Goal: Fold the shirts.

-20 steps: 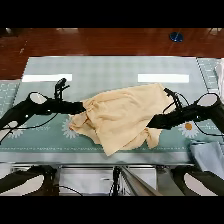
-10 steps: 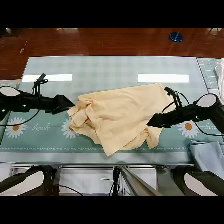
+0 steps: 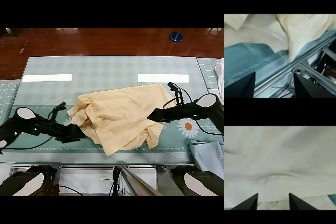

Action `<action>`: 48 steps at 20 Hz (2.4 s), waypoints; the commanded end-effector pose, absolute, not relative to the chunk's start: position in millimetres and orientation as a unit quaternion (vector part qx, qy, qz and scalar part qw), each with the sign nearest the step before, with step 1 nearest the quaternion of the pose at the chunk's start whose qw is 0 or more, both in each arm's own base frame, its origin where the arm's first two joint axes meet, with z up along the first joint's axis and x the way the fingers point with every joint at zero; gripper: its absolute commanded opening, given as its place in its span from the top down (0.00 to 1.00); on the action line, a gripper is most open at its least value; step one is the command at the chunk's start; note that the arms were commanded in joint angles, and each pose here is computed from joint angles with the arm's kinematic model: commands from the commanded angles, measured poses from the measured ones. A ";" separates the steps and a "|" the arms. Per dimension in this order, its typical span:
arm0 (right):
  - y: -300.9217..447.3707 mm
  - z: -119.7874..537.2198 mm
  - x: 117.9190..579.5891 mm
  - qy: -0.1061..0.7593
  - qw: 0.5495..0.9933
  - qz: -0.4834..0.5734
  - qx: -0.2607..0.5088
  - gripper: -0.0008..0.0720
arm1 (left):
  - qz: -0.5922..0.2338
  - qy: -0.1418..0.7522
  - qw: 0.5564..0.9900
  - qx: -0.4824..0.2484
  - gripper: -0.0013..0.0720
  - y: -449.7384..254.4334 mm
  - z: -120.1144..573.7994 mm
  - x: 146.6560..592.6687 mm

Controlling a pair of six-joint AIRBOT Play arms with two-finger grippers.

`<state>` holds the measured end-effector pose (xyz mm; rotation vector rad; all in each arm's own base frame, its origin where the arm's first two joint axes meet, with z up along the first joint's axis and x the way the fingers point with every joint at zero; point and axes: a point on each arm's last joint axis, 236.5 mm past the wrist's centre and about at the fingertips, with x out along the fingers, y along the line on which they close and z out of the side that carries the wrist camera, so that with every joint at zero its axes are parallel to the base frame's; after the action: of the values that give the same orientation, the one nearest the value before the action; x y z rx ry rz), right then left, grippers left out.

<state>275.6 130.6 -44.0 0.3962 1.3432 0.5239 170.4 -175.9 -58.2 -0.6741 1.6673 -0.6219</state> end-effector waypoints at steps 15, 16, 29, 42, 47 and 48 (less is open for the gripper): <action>130.8 -44.0 274.9 0.612 0.733 0.239 0.180 0.34 | -0.168 0.700 0.637 -0.276 0.25 -189.8 -120.4 219.1; 131.2 -43.8 274.5 0.612 0.732 0.239 0.180 0.34 | -0.166 0.693 0.645 -0.276 0.25 -188.9 -120.3 224.6; 134.4 -42.7 265.8 0.624 0.718 0.248 0.183 0.34 | -0.092 0.651 0.678 -0.329 0.14 -163.8 -123.1 265.1; 152.2 -27.3 269.9 0.609 0.711 0.266 0.232 0.34 | -0.057 0.692 0.627 -0.353 0.61 -169.7 -145.6 268.5; 150.9 -3.6 274.0 0.573 0.742 0.272 0.218 0.34 | -0.087 0.692 0.631 -0.341 0.95 -160.0 -138.2 270.9; 148.6 2.5 275.9 0.563 0.751 0.271 0.214 0.34 | -0.112 0.692 0.632 -0.329 0.95 -162.7 -130.0 270.9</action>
<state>272.0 150.7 -11.7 0.4865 1.2899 0.5946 218.5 -182.1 -119.7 -0.8184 1.8080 -0.2920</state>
